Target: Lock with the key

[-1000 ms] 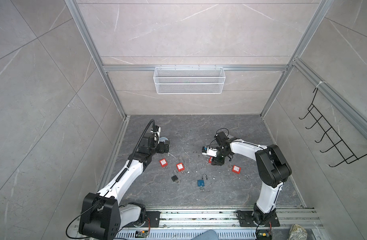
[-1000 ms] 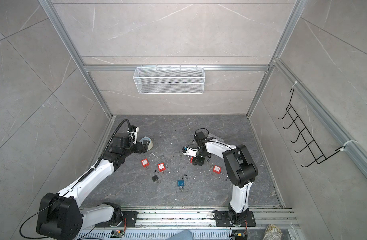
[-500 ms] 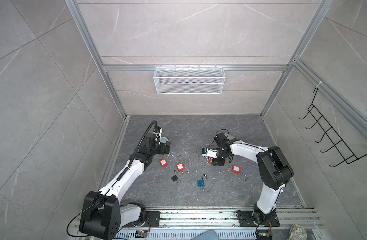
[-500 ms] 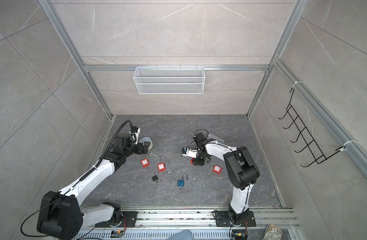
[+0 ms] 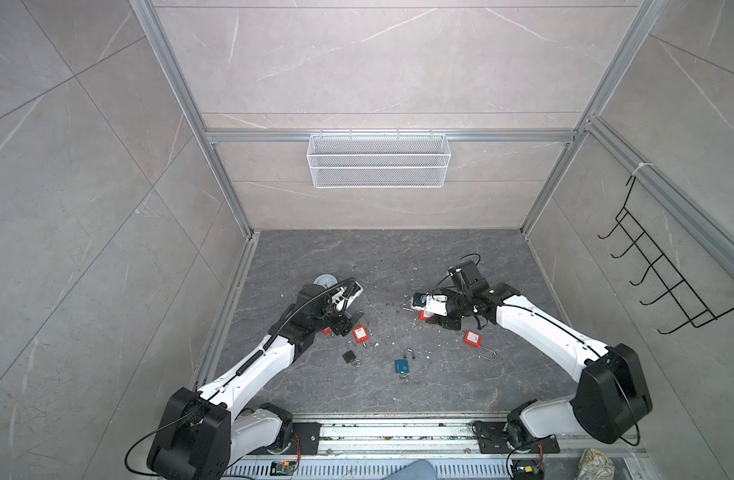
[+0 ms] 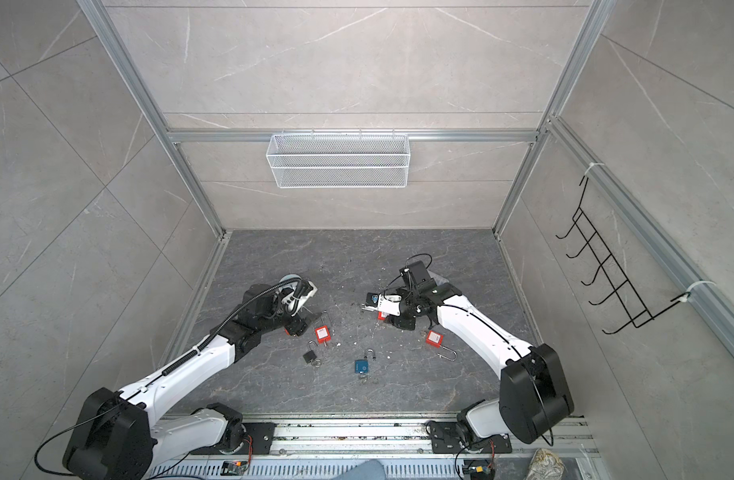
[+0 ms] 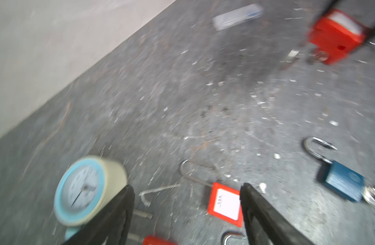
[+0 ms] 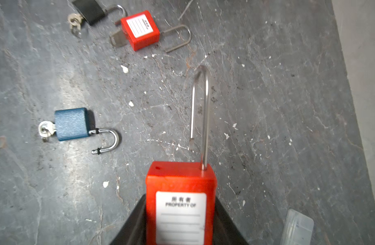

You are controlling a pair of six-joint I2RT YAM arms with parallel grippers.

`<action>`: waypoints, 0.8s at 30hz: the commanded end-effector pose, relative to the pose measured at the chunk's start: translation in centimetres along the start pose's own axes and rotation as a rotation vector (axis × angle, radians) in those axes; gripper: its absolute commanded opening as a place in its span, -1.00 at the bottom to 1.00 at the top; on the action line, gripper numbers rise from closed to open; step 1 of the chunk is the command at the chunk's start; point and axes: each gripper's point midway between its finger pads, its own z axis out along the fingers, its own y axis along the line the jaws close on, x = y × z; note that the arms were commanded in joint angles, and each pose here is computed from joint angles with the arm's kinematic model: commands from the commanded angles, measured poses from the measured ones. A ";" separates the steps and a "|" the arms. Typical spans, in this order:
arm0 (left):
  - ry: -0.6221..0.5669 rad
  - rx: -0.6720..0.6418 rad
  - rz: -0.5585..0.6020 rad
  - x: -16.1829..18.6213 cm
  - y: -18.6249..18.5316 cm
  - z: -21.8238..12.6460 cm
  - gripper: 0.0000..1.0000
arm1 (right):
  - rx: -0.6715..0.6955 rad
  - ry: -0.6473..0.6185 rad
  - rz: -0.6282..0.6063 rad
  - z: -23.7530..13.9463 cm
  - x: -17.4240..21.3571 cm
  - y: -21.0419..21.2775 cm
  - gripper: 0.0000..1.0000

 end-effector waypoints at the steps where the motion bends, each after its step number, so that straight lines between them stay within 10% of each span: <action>1: -0.226 0.074 0.249 -5.0 -1.6 -1.4 0.50 | -0.094 -0.054 -0.017 -1.7 -1.8 1.7 -0.34; 10: -0.299 0.338 0.251 -8.0 -6.6 -0.7 0.08 | -0.100 -0.084 -0.037 -3.0 -2.6 3.0 -0.34; 24: -0.343 0.407 0.216 -10.4 -9.0 1.0 -0.15 | -0.109 -0.106 -0.079 -3.3 -3.6 4.2 -0.37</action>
